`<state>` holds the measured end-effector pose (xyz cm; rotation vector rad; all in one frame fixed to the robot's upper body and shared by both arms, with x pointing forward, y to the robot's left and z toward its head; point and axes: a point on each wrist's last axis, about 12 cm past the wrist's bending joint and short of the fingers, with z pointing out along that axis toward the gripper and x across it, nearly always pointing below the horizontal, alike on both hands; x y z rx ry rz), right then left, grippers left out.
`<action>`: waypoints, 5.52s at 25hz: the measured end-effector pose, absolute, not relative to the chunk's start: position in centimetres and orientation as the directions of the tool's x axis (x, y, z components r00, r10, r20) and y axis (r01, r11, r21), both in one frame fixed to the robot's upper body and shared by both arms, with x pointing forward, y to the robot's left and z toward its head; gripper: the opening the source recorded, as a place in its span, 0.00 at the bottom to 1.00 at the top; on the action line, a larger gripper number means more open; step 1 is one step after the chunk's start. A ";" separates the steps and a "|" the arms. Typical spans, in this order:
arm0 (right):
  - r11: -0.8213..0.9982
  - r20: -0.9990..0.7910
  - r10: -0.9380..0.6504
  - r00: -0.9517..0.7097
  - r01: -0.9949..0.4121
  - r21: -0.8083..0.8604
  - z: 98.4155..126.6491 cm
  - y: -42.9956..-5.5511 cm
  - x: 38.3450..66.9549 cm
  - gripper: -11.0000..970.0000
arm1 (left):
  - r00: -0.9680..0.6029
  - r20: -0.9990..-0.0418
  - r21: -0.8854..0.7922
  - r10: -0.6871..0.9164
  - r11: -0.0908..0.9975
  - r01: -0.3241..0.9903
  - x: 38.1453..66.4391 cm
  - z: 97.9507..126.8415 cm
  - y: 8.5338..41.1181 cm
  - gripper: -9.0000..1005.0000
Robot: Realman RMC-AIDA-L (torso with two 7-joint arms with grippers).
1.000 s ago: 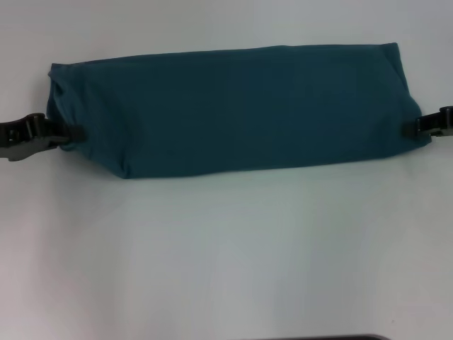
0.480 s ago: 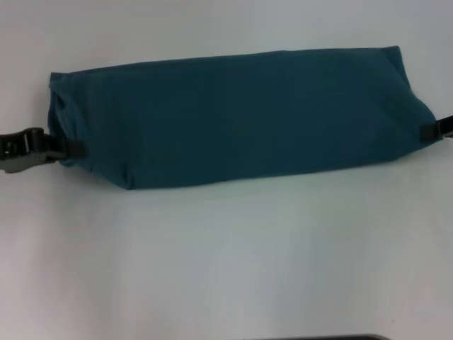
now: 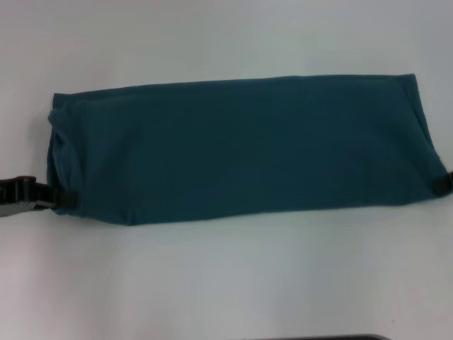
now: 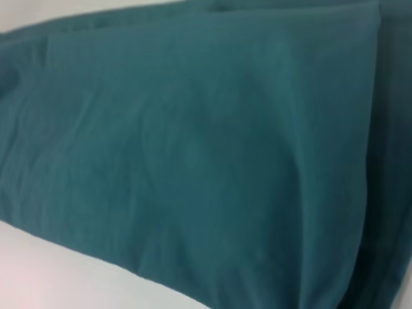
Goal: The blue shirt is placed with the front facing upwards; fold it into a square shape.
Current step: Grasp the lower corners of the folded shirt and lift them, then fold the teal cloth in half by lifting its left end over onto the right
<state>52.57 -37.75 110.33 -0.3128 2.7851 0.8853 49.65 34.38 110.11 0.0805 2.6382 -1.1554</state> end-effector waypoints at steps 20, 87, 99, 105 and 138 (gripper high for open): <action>0.817 -0.109 -0.177 -0.978 -0.208 0.538 109.8 -39.2 49.0 0.03 | -0.993 -0.115 -0.699 -0.015 0.711 0.071 45.6 109.3 35.3 0.03; 0.432 -0.624 -0.056 -0.780 -0.582 0.689 113.2 -36.2 51.6 0.93 | -0.700 -0.713 -0.641 -0.043 0.444 0.626 47.1 112.5 35.5 0.61; 0.465 -0.533 -0.112 -0.839 -0.518 0.718 112.0 -34.6 52.6 0.93 | -0.809 -0.580 -0.756 -0.099 0.437 0.488 47.8 112.6 35.6 0.73; 0.447 -0.532 -0.112 -0.839 -0.521 0.728 112.6 -34.2 53.0 0.93 | -0.874 -0.457 -0.832 -0.164 0.425 0.356 47.8 113.1 36.4 0.87; 0.456 -0.528 0.013 -0.849 -0.465 0.759 112.1 -35.7 52.0 0.92 | -0.937 -0.253 -0.796 -0.240 0.602 0.061 49.1 106.7 36.4 0.91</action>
